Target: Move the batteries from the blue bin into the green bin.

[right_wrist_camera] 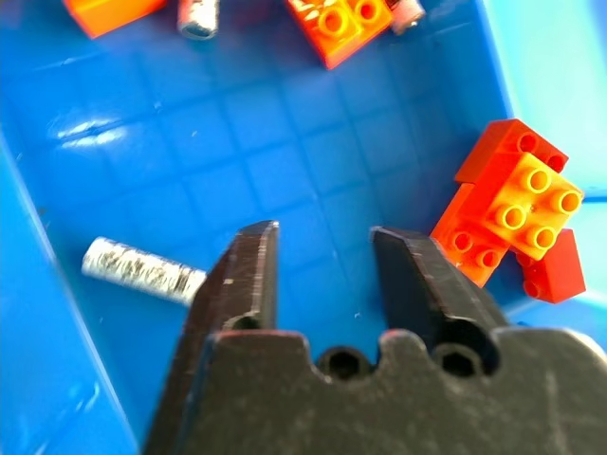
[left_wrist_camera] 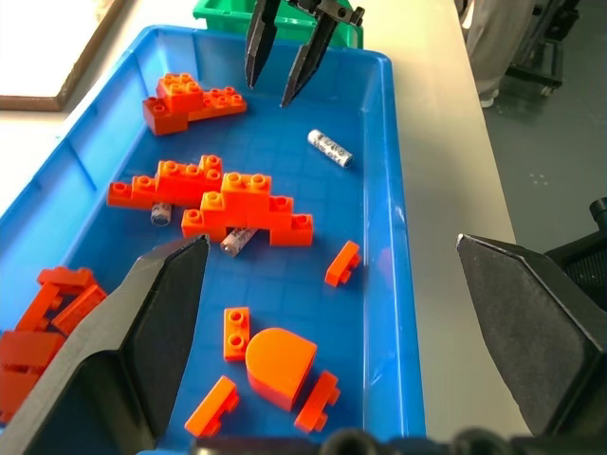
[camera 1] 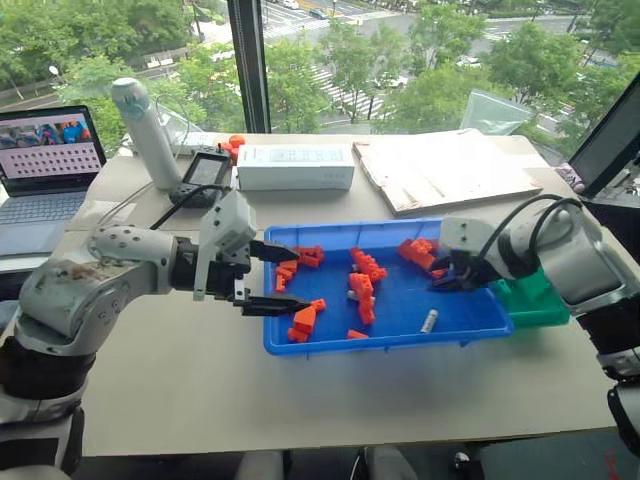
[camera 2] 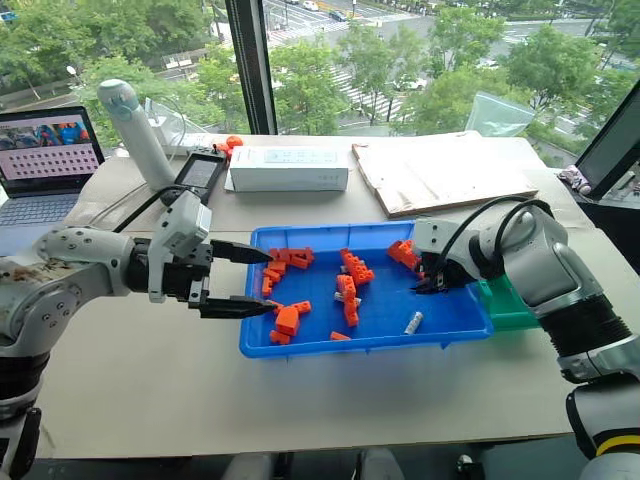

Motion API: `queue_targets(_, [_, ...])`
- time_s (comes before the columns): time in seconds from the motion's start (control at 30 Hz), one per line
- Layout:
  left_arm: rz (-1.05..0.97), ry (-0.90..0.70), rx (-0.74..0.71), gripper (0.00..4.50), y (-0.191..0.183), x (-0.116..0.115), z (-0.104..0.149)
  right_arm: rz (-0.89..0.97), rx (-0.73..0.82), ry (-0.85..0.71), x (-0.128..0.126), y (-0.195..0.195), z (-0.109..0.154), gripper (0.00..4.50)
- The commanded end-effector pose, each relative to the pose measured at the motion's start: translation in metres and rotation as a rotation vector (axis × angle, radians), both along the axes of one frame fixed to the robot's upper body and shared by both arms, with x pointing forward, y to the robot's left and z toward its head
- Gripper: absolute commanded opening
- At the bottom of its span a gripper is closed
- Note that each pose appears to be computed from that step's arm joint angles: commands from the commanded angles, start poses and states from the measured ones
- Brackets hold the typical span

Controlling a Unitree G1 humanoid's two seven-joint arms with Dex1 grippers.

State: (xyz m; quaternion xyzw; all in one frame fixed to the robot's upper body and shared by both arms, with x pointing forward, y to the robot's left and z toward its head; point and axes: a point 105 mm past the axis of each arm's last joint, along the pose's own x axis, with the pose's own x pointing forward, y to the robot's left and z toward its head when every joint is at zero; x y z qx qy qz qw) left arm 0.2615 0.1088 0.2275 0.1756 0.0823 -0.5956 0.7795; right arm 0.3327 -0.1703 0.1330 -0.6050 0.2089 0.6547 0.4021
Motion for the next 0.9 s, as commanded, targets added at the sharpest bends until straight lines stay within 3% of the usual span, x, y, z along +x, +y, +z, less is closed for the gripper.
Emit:
queue_targets(0.03, [-0.004,-0.037,-0.003,4.50,0.000,-0.002,0.008,-0.005,-0.022,0.007,-0.001,-0.003,-0.002,0.63])
queue_targets(0.07, [-0.004,-0.039,-0.003,4.50,-0.001,-0.002,0.008,-0.025,-0.022,0.006,0.000,-0.004,-0.004,0.30])
queue_targets(0.2, [-0.015,-0.044,-0.013,4.50,-0.003,-0.001,0.010,-0.140,0.077,0.019,0.004,0.000,0.010,0.24])
queue_targets(0.4, [-0.030,-0.046,-0.065,4.50,-0.009,0.002,0.015,-0.429,0.420,-0.077,0.025,0.003,0.087,0.24])
queue_targets(0.5, [-0.058,-0.042,-0.082,4.50,-0.014,0.002,0.016,-0.632,0.504,-0.213,0.035,-0.029,0.133,0.24])
queue_targets(0.6, [-0.072,-0.046,-0.081,4.50,-0.017,0.005,0.014,-0.836,0.546,-0.345,0.040,-0.071,0.163,0.24])
queue_targets(0.8, [-0.078,-0.060,-0.103,4.50,-0.022,0.018,0.017,-1.243,0.808,-0.393,0.047,-0.125,0.168,0.24])
queue_targets(0.9, [-0.094,-0.043,-0.117,4.50,-0.025,0.018,0.017,-1.410,0.868,-0.373,0.041,-0.143,0.150,0.24])
